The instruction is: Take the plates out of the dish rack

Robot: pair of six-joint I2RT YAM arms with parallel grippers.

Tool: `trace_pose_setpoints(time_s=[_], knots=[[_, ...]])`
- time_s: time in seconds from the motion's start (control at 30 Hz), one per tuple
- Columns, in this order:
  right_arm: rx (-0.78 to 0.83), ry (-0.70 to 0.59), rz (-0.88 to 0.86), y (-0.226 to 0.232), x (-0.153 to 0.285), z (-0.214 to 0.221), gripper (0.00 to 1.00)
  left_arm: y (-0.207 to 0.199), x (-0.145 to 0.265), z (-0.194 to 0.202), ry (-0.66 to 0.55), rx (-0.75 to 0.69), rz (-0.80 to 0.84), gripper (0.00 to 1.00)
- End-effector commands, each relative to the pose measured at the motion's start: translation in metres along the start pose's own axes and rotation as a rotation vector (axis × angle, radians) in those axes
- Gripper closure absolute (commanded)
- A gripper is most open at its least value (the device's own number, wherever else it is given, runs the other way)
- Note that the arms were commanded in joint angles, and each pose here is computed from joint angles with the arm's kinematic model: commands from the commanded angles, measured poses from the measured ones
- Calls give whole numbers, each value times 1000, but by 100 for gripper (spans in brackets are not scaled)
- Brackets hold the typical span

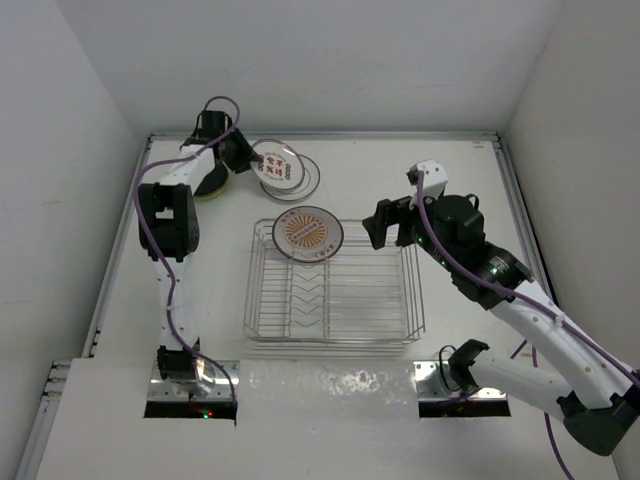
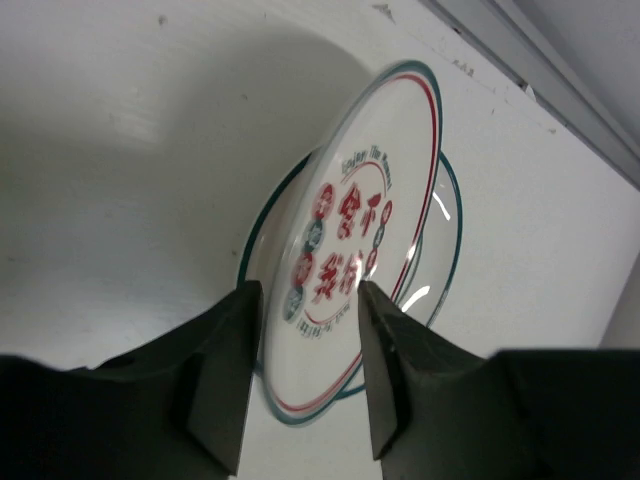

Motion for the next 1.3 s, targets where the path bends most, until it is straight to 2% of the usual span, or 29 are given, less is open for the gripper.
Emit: trace_pose_setpoints(time_s=[0.0, 0.17, 0.27, 0.33, 0.37, 0.4, 0.57, 0.67, 0.7, 0.73, 0.77, 0.83, 0.87, 0.9, 0.93, 0.97, 1.03, 1.07, 1.1, 1.17, 1.2, 1.27], knots=[[35, 9, -15, 2, -8, 0, 1, -21, 4, -6, -17, -44, 32, 57], [81, 77, -51, 7, -28, 11, 1, -16, 10, -2, -14, -48, -34, 37], [90, 98, -75, 11, -36, 12, 1, -18, 17, 0, -11, -53, -51, 30], [110, 132, -68, 11, -48, 18, 1, -19, 24, -2, -30, -61, -87, 17], [117, 135, -75, 14, -52, 16, 1, -17, 26, 0, -23, -58, -108, 5], [131, 170, -78, 14, -61, 22, 1, -14, 29, -1, -32, -58, -131, 1], [310, 245, -294, 37, -86, 24, 1, -20, 59, -11, -67, -66, -181, 0], [411, 280, -358, 42, -102, 26, 1, -29, 100, -19, -126, -87, -209, 0], [459, 269, -399, 47, -106, 21, 1, -39, 130, -29, -194, -98, -214, 0], [485, 296, -414, 46, -113, 28, 1, -36, 141, -23, -193, -103, -227, 0], [536, 298, -441, 47, -117, 29, 1, -48, 179, -29, -263, -122, -208, 0], [582, 327, -449, 45, -128, 32, 1, -43, 203, -15, -279, -159, -206, 0], [602, 337, -457, 45, -132, 33, 3, -53, 241, -13, -344, -180, -173, 0], [645, 321, -486, 49, -136, 27, 5, -43, 246, 5, -317, -192, -183, 0], [661, 366, -502, 47, -143, 38, 6, -43, 257, 12, -333, -224, -162, 0], [695, 369, -521, 47, -148, 39, 12, -50, 290, 20, -391, -247, -116, 0], [718, 393, -550, 49, -161, 45, 19, -36, 293, 49, -376, -308, -87, 0], [740, 395, -549, 48, -166, 45, 23, -41, 315, 62, -412, -342, -23, 0], [753, 396, -543, 48, -171, 40, 26, -27, 305, 81, -378, -359, -17, 0], [783, 438, -539, 42, -185, 51, 33, -22, 315, 104, -387, -421, 37, 0], [789, 439, -535, 42, -189, 49, 40, -7, 303, 121, -344, -422, 24, 0], [795, 460, -528, 36, -201, 56, 46, 2, 302, 136, -351, -429, 29, 0]])
Point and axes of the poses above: each gripper's point midway between its finger pads, its own x axis back along the fingers, its own y axis along the line the jaws close on, z = x × y, the point moved 5 cm from there along x, back along the fingers, and after that the axes turned 8 degrees about -x, right-handed, at the moved point
